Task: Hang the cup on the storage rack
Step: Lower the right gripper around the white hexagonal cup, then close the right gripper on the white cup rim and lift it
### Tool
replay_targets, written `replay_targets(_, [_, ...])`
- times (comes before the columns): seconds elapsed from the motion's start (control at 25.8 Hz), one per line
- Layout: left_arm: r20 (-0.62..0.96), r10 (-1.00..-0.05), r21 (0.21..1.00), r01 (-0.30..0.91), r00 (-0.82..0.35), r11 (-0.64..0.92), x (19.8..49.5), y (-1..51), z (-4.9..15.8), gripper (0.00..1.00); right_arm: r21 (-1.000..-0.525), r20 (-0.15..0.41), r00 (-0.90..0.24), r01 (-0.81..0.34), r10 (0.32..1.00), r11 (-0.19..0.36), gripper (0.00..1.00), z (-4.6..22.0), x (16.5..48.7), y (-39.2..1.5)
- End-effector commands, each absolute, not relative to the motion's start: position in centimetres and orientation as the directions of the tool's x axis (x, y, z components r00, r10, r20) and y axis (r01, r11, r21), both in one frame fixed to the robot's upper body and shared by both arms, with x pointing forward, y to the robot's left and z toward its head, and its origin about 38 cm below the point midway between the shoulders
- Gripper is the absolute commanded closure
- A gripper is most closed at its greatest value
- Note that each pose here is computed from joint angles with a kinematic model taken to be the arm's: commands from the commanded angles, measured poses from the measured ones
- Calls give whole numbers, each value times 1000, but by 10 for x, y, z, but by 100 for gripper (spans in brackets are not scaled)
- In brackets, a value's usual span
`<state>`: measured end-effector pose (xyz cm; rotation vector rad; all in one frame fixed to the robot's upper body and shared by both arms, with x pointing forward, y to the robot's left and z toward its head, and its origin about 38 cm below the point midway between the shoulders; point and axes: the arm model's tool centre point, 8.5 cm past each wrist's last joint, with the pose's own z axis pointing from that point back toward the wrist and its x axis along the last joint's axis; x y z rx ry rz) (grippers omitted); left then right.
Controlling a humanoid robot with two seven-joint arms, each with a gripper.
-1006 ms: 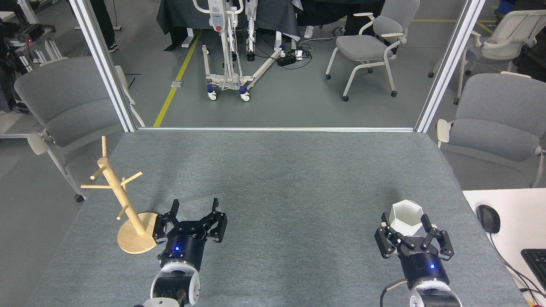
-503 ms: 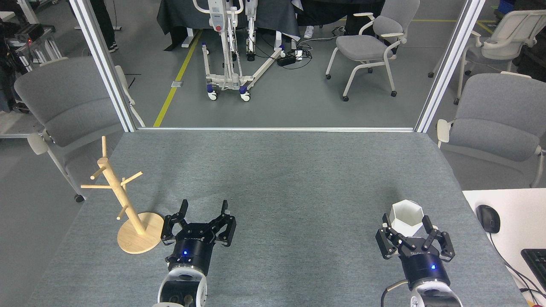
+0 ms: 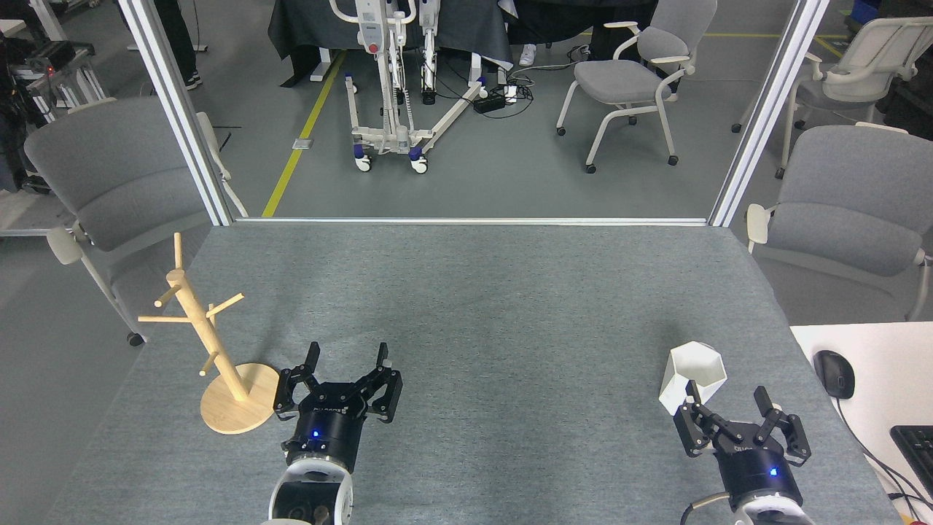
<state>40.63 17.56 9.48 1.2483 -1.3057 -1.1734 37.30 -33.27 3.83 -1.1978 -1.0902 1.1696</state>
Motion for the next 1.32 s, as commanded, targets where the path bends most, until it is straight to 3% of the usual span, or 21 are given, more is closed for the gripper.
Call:
replay_targets(0.0, [16,-999,994,-106,-28,19,405,176,101,0,-999,0,99,-41,995,4,0,29,373,-338])
replay_targets(0.23, [10,-1000,995,-96,-28,13,402,178,96,0,-998,-4,106,-69,994,3,0,20,377,-341])
replay_targets(0.35, [10,-999,996,-88,-34,13,398,178,93,0,-996,-33,108,-80,994,-24,0,22,379,-351])
replay_targets(0.62, [4,-1000,998,-58,-21,5,392,184,80,0,-994,-36,105,-110,994,-24,0,13,377,-351])
replay_targets(1.01, [8,-1000,999,-53,-16,9,393,183,79,0,-991,-32,88,-136,996,-20,0,4,377,-341])
replay_targets(1.28, [9,-1000,998,-59,-30,10,395,180,82,0,-985,-26,79,-173,997,-11,0,9,409,-335])
